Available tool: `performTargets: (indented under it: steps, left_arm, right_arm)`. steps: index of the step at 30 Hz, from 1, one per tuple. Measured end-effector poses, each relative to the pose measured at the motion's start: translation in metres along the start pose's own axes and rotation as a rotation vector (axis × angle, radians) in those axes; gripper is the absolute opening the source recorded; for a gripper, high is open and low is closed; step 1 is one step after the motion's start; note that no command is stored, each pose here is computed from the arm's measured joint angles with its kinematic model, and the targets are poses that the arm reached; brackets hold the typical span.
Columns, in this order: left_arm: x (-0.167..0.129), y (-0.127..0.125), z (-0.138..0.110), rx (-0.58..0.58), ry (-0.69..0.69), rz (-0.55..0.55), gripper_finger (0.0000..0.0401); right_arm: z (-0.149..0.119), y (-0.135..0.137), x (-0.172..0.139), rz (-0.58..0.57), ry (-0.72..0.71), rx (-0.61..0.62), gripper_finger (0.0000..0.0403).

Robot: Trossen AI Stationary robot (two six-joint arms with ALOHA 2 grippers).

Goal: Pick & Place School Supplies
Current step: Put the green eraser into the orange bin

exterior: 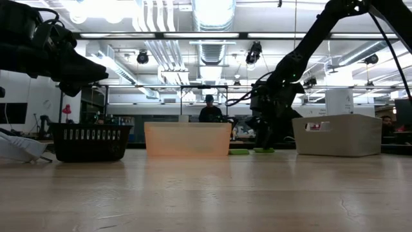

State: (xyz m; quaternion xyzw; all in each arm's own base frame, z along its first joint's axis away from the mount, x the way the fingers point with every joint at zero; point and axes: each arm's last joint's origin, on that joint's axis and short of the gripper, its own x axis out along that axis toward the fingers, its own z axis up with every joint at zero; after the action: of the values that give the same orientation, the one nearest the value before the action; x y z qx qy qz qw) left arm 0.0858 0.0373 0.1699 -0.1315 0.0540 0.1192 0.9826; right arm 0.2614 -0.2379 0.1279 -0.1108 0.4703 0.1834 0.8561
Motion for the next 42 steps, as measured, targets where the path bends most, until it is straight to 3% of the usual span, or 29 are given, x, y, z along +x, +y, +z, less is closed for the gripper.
performTargets:
  steps: [14,24,37,42]
  left_arm:
    - [0.000,0.000,0.000,0.000,0.000,0.000,0.0119]
    - [0.000,0.000,0.000,0.000,0.000,0.000,0.0119]
    - [0.000,0.000,0.000,0.000,0.000,0.000,0.0119]
    - [0.000,0.000,0.000,0.000,0.000,0.000,0.0119]
  right_arm:
    - [0.000,0.002,0.000,0.015,0.014,0.005,0.0054]
    - [0.002,0.003,-0.003,0.007,0.015,0.003,0.0043]
    - [0.017,0.003,-0.030,-0.105,-0.017,-0.057,0.0027]
    - [0.017,0.003,-0.030,-0.105,-0.014,-0.024,0.0033]
